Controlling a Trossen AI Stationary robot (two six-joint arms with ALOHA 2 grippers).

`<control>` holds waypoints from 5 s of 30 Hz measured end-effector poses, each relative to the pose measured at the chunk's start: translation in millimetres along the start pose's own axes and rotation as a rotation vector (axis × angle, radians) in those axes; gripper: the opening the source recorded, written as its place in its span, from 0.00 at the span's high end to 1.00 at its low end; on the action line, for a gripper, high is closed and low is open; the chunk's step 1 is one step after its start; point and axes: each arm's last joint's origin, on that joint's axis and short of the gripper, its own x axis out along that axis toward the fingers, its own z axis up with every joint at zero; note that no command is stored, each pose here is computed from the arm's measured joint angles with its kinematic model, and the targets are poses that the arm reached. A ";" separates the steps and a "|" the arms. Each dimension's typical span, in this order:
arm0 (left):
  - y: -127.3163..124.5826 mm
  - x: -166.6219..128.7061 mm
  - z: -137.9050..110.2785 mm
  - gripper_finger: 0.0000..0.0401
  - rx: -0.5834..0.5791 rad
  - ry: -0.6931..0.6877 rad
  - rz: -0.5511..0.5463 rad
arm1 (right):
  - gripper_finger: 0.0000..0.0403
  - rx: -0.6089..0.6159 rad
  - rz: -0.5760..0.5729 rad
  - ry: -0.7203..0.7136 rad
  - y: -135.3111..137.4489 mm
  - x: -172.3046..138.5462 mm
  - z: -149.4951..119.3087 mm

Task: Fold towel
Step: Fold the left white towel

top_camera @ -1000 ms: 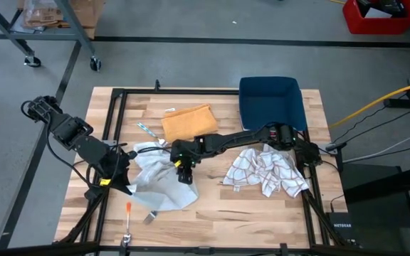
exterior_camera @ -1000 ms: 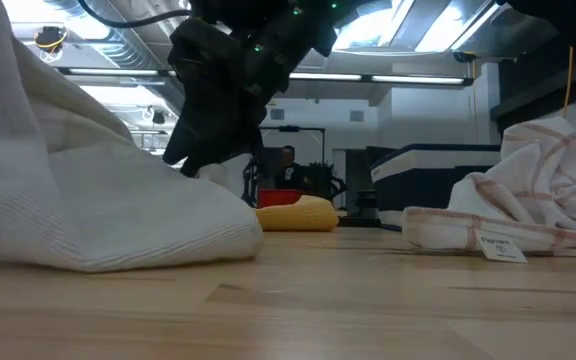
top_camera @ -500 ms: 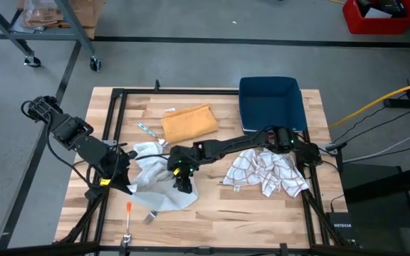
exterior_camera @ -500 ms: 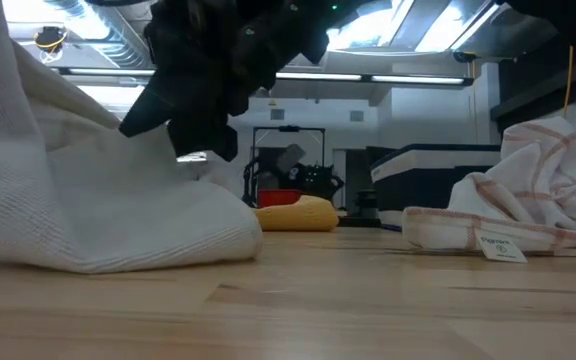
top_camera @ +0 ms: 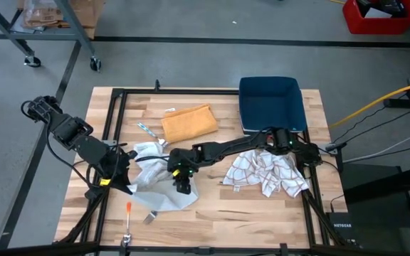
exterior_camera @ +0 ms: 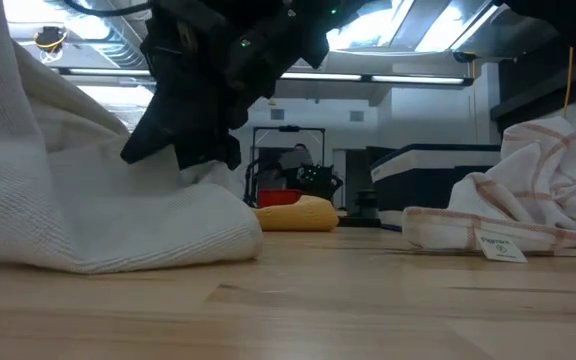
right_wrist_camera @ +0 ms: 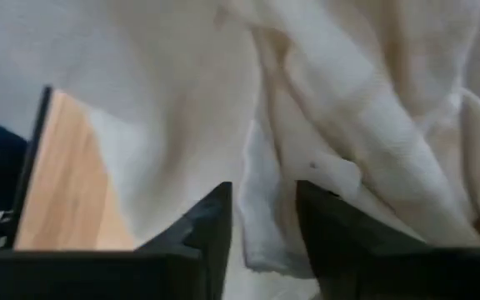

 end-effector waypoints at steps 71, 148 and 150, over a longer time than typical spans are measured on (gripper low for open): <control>-14.0 -167.2 72.8 1.00 0.436 -1.805 0.697 | 0.99 -0.243 -0.633 -1.501 136.7 -472.9 39.8; -12.4 -160.2 59.1 1.00 0.658 -1.411 0.614 | 0.99 -0.460 -0.388 -1.326 130.2 -459.5 39.8; -9.4 -159.2 56.3 1.00 0.661 -1.342 0.700 | 0.99 -0.482 -0.484 -1.280 127.2 -456.0 39.6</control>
